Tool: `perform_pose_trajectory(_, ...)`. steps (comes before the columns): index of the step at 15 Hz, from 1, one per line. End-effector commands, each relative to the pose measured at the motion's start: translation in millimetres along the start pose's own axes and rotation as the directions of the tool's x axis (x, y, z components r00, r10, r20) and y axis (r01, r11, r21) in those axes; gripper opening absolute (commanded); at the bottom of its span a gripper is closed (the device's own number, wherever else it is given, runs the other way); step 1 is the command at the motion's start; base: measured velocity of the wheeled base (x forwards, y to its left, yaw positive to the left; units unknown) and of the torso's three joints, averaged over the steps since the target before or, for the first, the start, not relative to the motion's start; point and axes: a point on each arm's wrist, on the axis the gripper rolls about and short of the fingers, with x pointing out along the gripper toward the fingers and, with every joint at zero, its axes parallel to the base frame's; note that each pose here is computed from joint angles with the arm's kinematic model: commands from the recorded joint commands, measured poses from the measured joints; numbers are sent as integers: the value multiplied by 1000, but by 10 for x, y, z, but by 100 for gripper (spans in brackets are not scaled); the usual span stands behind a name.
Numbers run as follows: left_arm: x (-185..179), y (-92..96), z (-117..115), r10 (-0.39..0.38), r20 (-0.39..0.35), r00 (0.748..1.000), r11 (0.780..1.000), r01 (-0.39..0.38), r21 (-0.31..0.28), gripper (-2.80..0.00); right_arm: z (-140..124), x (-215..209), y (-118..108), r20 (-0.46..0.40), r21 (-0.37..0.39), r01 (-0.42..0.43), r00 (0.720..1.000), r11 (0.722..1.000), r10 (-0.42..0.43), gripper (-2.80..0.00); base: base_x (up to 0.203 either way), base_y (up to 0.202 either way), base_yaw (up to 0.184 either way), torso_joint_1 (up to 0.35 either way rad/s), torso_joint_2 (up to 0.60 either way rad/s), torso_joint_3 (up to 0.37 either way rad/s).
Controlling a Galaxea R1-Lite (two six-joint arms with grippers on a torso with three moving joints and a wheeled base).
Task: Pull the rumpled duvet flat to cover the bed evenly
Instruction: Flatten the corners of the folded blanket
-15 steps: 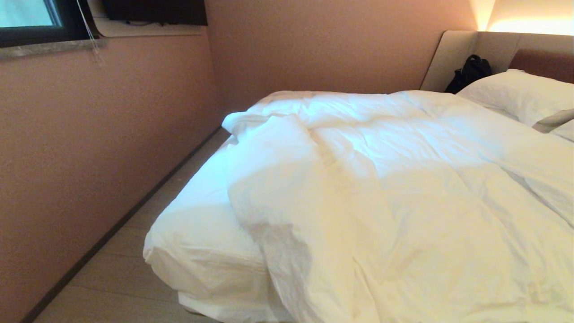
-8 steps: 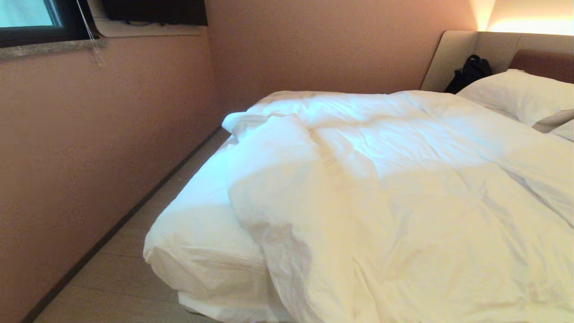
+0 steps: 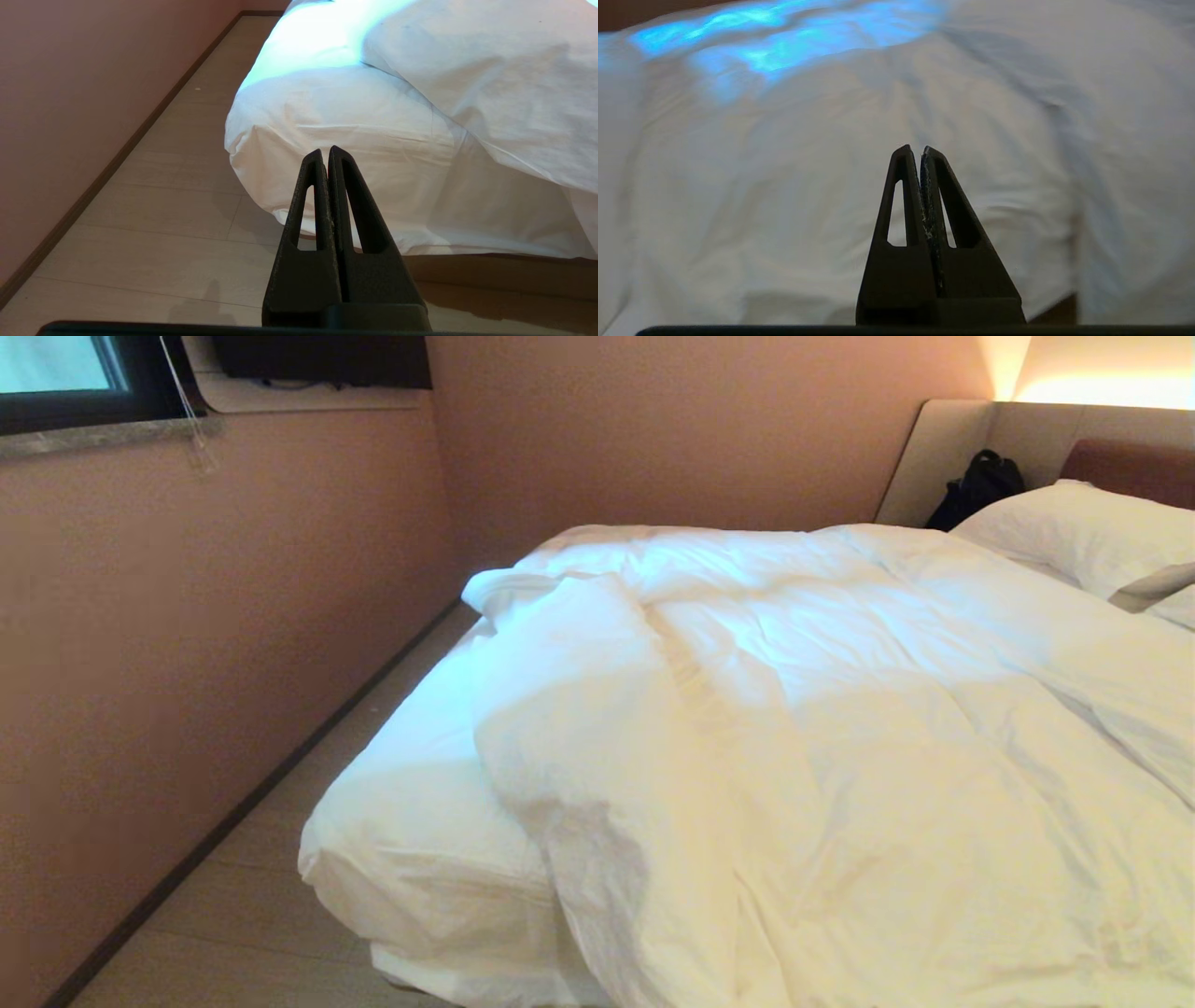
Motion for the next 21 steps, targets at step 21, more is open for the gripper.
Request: perform_pose_trajectory(21,1,0,0,0,-1,1000,1000,0,0,-280,-270,64,91,-100,-75,-369,927,926,361,-280,0,0,0,0,0,0)
